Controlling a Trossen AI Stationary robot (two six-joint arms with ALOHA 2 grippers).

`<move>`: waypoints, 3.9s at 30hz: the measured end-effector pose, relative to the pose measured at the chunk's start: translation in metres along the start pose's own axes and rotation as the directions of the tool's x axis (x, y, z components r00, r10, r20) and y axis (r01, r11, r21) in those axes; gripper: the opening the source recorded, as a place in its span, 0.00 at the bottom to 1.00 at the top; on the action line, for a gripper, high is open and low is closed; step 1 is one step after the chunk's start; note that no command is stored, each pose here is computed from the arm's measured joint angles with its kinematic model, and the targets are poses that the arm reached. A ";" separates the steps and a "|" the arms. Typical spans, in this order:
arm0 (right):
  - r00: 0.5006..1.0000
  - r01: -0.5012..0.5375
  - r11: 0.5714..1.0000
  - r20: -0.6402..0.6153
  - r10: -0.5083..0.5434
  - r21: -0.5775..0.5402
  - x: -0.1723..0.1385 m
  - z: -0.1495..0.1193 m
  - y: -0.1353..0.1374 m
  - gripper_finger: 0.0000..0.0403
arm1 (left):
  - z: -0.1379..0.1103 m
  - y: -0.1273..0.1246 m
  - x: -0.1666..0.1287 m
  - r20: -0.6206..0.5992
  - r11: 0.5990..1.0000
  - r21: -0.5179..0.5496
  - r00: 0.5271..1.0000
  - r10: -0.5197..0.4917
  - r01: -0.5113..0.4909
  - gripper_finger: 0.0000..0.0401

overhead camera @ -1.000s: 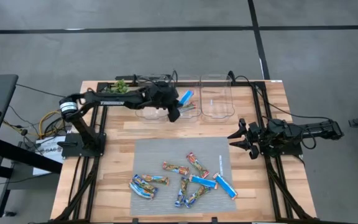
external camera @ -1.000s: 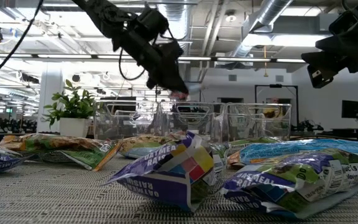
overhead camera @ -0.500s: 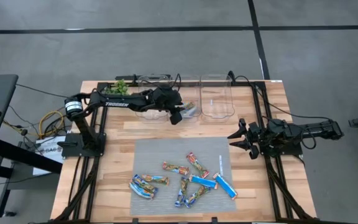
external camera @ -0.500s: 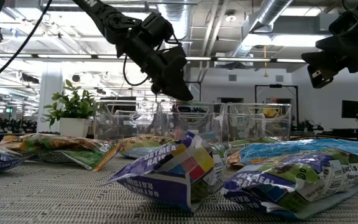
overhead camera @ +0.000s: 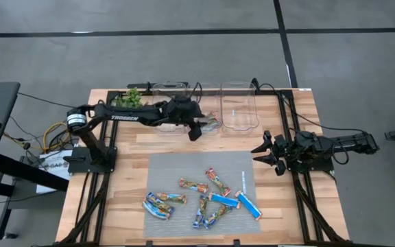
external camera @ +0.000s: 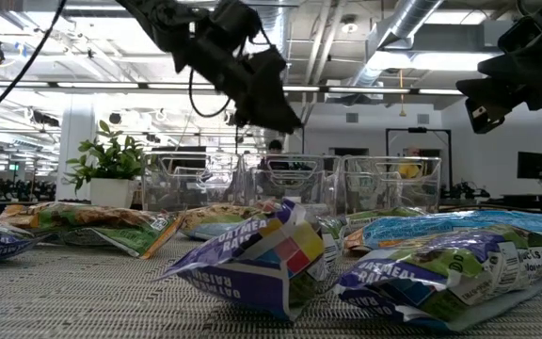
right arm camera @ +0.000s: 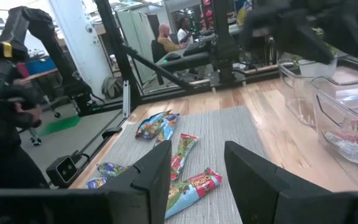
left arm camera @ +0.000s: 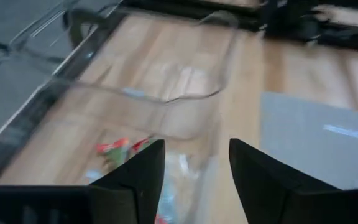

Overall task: Pick and place Granola Bars by type
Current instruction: Put the red granola bar into the middle transparent bin

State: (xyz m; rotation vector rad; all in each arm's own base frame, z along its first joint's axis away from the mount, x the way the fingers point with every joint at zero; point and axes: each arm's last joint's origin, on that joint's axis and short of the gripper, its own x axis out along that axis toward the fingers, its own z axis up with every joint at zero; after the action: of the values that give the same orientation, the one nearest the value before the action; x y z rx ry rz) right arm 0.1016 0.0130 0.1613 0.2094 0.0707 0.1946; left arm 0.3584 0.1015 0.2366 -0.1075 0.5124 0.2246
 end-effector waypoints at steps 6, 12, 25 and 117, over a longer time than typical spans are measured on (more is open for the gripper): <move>1.000 0.000 1.000 0.000 0.000 0.000 0.000 0.000 0.000 0.35 | 0.022 -0.042 -0.032 0.093 0.987 0.062 0.984 -0.151 0.146 0.40; 1.000 0.000 1.000 0.000 0.000 0.000 0.000 0.000 0.000 0.35 | 0.032 -0.088 -0.068 0.116 0.912 0.090 0.905 -0.410 0.401 0.39; 1.000 -0.001 1.000 0.000 0.001 0.000 0.000 0.000 0.000 0.35 | 0.024 -0.134 -0.096 0.021 0.791 0.074 0.792 -0.610 0.608 0.39; 1.000 0.002 1.000 -0.012 -0.002 0.001 0.001 -0.001 0.000 0.35 | -0.033 -0.155 0.008 -0.018 0.954 -0.049 0.954 -0.298 0.297 0.00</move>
State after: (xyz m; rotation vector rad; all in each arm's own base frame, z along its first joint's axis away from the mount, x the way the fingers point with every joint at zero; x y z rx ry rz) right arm 0.1023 0.0130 0.1602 0.2094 0.0834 0.1938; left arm 0.3866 -0.0529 0.2110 -0.2308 0.5097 -0.0609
